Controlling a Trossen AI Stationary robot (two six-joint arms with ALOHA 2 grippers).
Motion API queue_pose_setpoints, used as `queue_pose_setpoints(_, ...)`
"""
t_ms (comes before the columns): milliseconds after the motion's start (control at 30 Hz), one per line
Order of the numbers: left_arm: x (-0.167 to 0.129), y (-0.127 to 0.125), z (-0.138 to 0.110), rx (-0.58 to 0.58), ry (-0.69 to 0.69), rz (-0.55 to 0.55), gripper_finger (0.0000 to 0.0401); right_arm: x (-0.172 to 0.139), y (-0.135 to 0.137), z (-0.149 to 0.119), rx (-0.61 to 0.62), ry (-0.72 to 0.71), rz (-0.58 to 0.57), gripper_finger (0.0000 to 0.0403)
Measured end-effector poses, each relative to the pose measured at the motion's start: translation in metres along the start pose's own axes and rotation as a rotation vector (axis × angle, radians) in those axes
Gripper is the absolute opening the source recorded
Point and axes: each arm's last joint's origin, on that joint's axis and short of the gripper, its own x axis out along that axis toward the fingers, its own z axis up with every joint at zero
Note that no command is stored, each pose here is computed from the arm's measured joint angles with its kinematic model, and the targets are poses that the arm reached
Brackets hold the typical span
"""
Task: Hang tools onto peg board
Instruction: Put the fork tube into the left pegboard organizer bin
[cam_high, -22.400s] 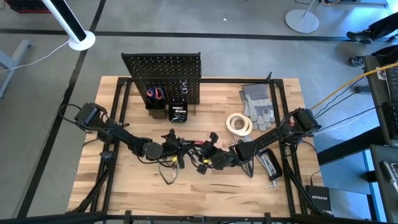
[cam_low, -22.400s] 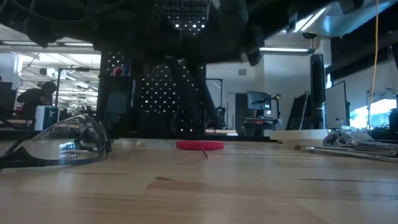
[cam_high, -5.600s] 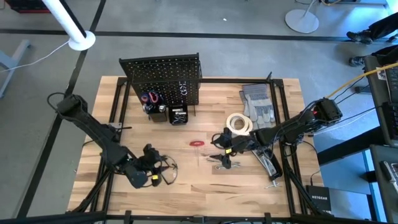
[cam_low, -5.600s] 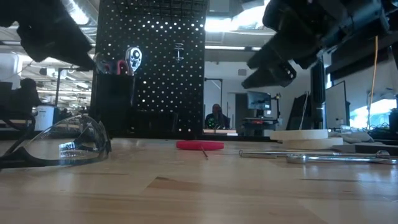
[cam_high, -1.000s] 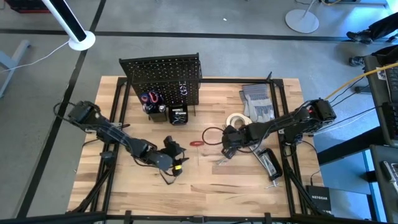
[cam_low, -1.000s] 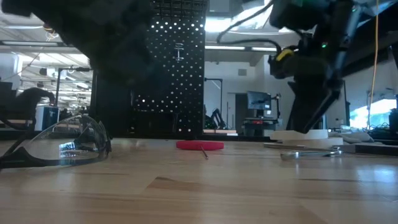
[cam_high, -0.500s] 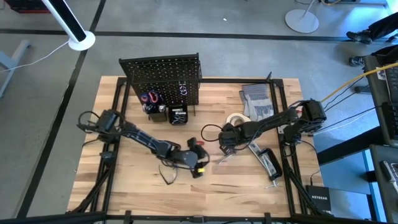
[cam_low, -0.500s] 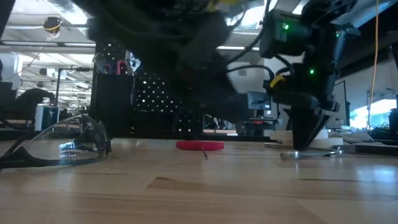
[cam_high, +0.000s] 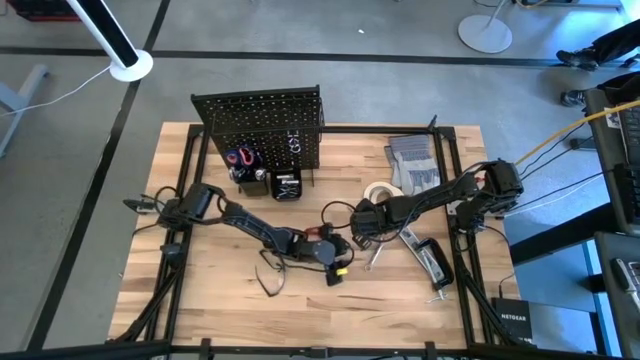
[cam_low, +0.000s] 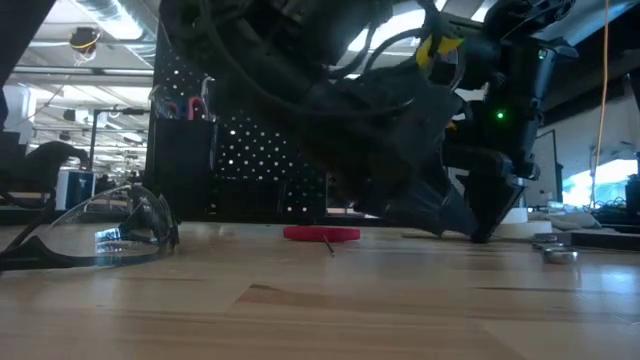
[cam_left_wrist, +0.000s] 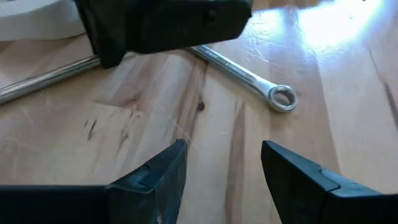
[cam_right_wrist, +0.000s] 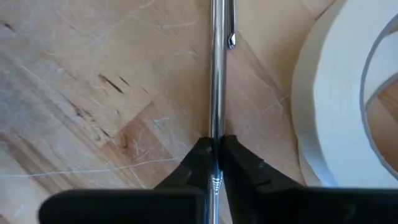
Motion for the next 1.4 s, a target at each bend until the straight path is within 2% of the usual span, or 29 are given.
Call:
queue_pose_setpoints(100, 0.000, 0.002, -0.004, 0.017, 0.032, 0.030, 0.0194, 0.000, 0.000, 0.000, -0.013, -0.002, 0.001, 0.0030)
queue_pose_setpoints(200, -0.006, 0.004, -0.001, 0.034, 0.071, 0.048, 0.0194, 0.000, 0.001, 0.000, -0.053, -0.004, 0.003, 0.0016)
queue_pose_setpoints(300, -0.022, 0.005, 0.012, 0.049, 0.097, 0.059, 0.0194, -0.001, 0.005, -0.004, -0.152, -0.015, 0.008, 0.0015)
queue_pose_setpoints(433, -0.046, 0.004, 0.024, 0.085, 0.151, 0.089, 0.0194, -0.007, 0.012, -0.010, -0.201, -0.044, 0.021, 0.0015)
queue_pose_setpoints(600, -0.063, 0.006, 0.034, 0.140, 0.164, 0.112, 0.0194, -0.015, 0.027, -0.019, -0.290, -0.069, 0.135, 0.0013)
queue_pose_setpoints(700, -0.061, 0.009, 0.033, 0.175, 0.153, 0.111, 0.0194, -0.017, 0.040, -0.023, -0.365, -0.103, 0.227, 0.0001)
queue_pose_setpoints(933, -0.049, 0.014, 0.027, 0.194, 0.183, 0.029, 0.0194, -0.018, 0.047, -0.029, -0.437, -0.162, 0.222, 0.0002)
queue_pose_setpoints(1033, -0.040, 0.014, 0.017, 0.219, 0.206, 0.030, 0.0194, -0.018, 0.047, -0.029, -0.439, -0.165, 0.215, 0.0002)
queue_pose_setpoints(1267, -0.024, 0.019, 0.012, 0.239, 0.163, 0.025, 0.0194, -0.024, 0.051, -0.027, -0.444, -0.125, 0.267, 0.0040)
queue_pose_setpoints(1400, -0.022, 0.021, 0.022, 0.212, 0.152, -0.046, 0.0194, -0.041, 0.049, -0.027, -0.454, -0.091, 0.311, 0.0072)
